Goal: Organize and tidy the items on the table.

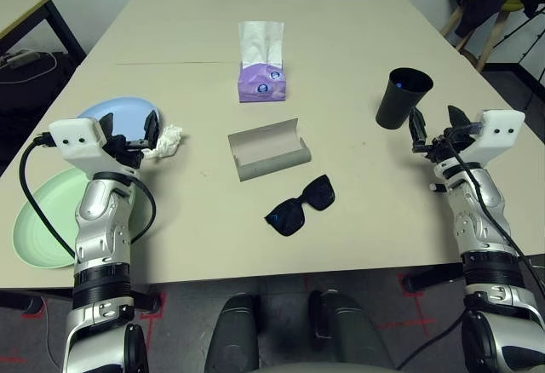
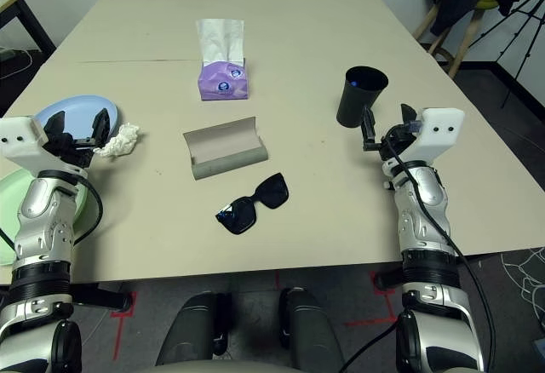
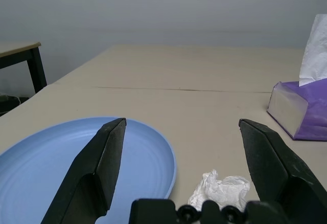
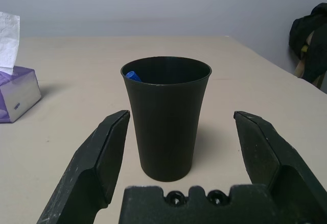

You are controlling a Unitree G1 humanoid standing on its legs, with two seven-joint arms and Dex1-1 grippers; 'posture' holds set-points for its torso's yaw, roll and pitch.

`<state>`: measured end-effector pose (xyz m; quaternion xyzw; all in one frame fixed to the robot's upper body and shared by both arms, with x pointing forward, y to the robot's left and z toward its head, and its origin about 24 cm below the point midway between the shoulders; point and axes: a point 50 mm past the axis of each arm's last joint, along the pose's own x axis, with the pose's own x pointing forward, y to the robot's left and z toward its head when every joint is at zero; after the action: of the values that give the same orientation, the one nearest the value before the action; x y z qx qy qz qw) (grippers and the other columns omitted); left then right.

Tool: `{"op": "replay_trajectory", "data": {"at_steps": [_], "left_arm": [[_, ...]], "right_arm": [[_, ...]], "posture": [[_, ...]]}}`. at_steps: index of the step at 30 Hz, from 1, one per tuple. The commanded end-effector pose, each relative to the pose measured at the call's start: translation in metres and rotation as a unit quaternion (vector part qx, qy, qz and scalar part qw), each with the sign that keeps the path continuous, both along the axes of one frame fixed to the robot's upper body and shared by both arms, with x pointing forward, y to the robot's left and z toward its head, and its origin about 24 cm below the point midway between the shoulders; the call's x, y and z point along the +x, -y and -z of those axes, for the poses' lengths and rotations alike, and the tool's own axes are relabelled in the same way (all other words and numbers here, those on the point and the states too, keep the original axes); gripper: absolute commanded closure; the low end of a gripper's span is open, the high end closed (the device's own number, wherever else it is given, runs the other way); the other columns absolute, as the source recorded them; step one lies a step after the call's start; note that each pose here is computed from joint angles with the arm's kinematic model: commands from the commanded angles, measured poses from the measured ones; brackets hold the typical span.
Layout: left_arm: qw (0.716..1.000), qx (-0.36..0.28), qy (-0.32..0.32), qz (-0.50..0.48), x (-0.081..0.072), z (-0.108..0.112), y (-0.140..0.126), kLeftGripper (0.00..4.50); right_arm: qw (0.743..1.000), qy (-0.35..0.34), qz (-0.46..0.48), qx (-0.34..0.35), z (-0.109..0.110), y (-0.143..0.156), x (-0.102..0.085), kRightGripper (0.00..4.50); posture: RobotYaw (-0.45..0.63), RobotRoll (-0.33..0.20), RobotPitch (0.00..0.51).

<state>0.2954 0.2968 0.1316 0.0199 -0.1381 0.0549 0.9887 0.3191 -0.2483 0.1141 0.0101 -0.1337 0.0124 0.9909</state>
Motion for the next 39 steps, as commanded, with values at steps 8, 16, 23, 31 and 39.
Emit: {"op": "replay_trajectory", "data": {"at_steps": [8,16,23,31,39], "left_arm": [[1.000,0.003,-0.012,0.000,-0.001,0.004,0.002,0.00],[1.000,0.008,-0.005,0.002,-0.001,-0.001,0.004,0.00],[1.000,0.014,-0.003,0.009,-0.004,-0.006,0.006,0.00],[0.999,0.022,-0.020,0.016,-0.004,-0.006,0.001,0.00],[0.999,0.026,-0.031,0.015,-0.010,-0.004,-0.003,0.00]], "right_arm": [[1.000,-0.011,-0.004,-0.008,0.000,0.000,0.003,0.03],[0.997,-0.009,-0.063,-0.033,-0.006,-0.007,0.006,0.03],[0.981,-0.005,-0.187,-0.051,-0.013,-0.032,0.001,0.03],[0.942,-0.029,-0.310,-0.121,-0.015,-0.047,-0.005,0.03],[0.897,-0.042,-0.404,-0.176,-0.025,-0.058,-0.008,0.03]], "posture": [[0.08,0.000,0.108],[0.09,0.000,0.124],[0.06,0.000,0.147],[0.05,0.000,0.145],[0.10,0.000,0.141]]}}
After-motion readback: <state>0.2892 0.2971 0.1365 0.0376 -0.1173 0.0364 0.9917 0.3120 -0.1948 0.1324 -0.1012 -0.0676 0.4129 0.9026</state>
